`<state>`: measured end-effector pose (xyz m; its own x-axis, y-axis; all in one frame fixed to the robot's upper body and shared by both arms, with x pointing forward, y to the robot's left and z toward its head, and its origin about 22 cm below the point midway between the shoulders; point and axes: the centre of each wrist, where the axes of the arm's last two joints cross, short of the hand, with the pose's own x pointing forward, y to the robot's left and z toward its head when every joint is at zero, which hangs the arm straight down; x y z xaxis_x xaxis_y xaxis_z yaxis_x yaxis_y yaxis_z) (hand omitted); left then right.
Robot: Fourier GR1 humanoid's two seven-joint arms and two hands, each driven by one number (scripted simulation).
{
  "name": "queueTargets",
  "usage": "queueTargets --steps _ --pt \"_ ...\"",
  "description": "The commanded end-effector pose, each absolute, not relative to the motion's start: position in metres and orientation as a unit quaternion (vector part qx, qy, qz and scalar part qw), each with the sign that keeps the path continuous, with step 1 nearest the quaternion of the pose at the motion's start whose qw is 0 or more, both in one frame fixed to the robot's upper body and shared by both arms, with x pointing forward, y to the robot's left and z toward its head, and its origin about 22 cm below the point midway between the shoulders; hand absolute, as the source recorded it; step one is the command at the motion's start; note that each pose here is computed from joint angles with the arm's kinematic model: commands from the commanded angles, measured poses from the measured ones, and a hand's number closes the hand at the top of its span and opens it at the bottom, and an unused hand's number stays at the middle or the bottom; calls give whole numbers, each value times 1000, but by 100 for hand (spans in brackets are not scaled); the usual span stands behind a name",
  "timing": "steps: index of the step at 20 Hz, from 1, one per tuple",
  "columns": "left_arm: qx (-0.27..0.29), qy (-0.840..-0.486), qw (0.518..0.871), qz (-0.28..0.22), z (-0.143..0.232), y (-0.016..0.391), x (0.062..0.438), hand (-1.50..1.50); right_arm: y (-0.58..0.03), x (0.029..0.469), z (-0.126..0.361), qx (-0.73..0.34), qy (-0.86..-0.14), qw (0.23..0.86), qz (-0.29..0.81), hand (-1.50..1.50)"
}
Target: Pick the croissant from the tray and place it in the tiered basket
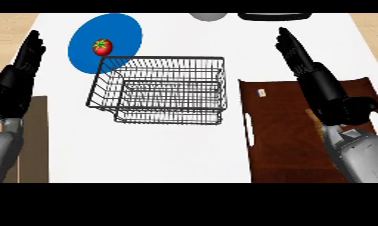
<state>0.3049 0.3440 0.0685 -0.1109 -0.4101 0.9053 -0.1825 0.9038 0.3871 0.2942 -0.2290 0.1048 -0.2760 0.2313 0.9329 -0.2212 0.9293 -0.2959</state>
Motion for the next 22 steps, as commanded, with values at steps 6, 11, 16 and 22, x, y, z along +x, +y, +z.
queueTargets --steps 6,11,16,22 --pt "159 -607 779 -4 -46 299 234 0 -349 280 162 -221 -836 474 164 150" --pt "128 -599 790 16 -53 279 226 0 -414 257 107 -365 -759 518 -151 -150" --pt "121 -597 793 4 -55 254 216 0 -433 176 84 -329 -797 497 -99 -150" --pt "130 -596 792 2 -56 258 207 0 -425 157 113 -351 -670 650 74 -150"
